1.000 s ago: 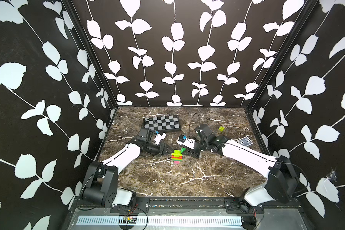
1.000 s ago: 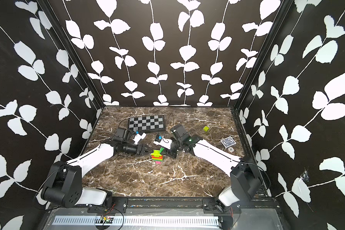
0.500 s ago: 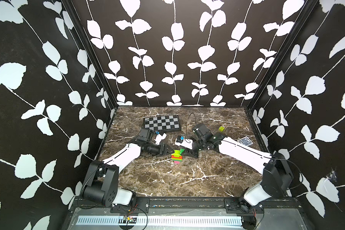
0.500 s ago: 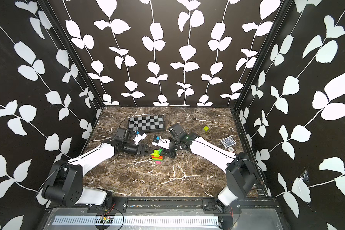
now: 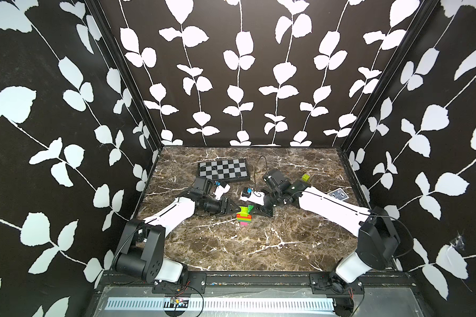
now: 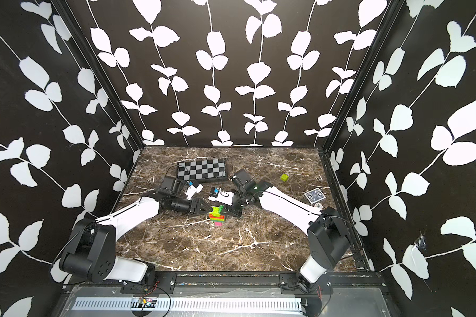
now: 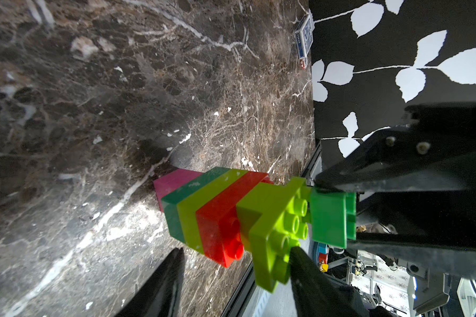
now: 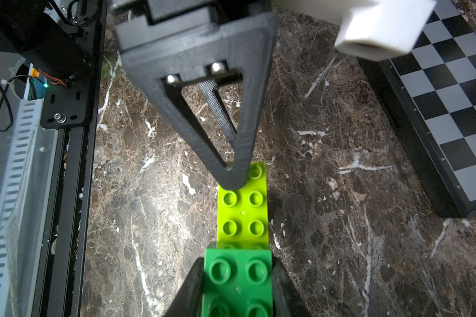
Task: Assemble a carrot with lego
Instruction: Assemble the lego brick with the lego brick.
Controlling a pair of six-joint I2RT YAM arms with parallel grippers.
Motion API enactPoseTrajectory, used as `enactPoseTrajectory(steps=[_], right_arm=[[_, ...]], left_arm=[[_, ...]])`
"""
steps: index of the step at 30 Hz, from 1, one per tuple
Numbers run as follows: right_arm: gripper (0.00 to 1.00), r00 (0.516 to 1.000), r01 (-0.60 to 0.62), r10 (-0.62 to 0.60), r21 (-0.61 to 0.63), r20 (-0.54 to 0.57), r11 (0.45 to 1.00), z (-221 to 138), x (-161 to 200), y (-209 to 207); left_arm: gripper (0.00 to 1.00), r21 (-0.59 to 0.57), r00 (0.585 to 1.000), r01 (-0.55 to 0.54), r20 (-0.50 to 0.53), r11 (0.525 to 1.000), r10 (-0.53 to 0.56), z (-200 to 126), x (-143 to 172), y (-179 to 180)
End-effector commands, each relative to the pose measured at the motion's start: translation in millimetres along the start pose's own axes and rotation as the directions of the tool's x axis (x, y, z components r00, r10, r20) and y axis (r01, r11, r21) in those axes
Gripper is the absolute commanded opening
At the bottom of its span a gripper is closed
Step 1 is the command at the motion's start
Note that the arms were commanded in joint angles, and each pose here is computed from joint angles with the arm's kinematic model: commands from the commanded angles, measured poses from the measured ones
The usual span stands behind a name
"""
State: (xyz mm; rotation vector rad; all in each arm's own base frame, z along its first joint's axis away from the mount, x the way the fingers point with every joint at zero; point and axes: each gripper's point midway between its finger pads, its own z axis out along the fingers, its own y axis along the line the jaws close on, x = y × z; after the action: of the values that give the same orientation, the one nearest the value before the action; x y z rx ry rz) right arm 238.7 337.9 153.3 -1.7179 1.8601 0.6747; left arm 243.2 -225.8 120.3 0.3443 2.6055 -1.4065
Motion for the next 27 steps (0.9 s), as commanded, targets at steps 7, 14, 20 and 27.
enactPoseTrajectory(steps=[7,14,20,27], right_arm=[[0.14,1.0,0.024,-0.024,0.003,-0.017,1.0,-1,-4,-2],[0.14,0.999,0.023,-0.023,0.004,-0.035,1.0,1,0,-3],[0.13,0.998,0.023,-0.024,-0.007,-0.06,1.0,4,5,-2],[0.13,0.996,0.01,-0.01,-0.008,-0.093,1.0,10,15,-3]], left_arm=[[0.62,-0.001,0.999,-0.036,0.007,0.999,0.036,-1,-5,-5],[0.62,-0.01,0.999,-0.034,0.003,0.999,0.035,-1,-4,-2],[0.62,-0.012,0.999,-0.035,0.002,0.999,0.035,-1,-3,-2],[0.62,-0.023,0.999,-0.033,-0.001,0.999,0.033,-1,-2,1]])
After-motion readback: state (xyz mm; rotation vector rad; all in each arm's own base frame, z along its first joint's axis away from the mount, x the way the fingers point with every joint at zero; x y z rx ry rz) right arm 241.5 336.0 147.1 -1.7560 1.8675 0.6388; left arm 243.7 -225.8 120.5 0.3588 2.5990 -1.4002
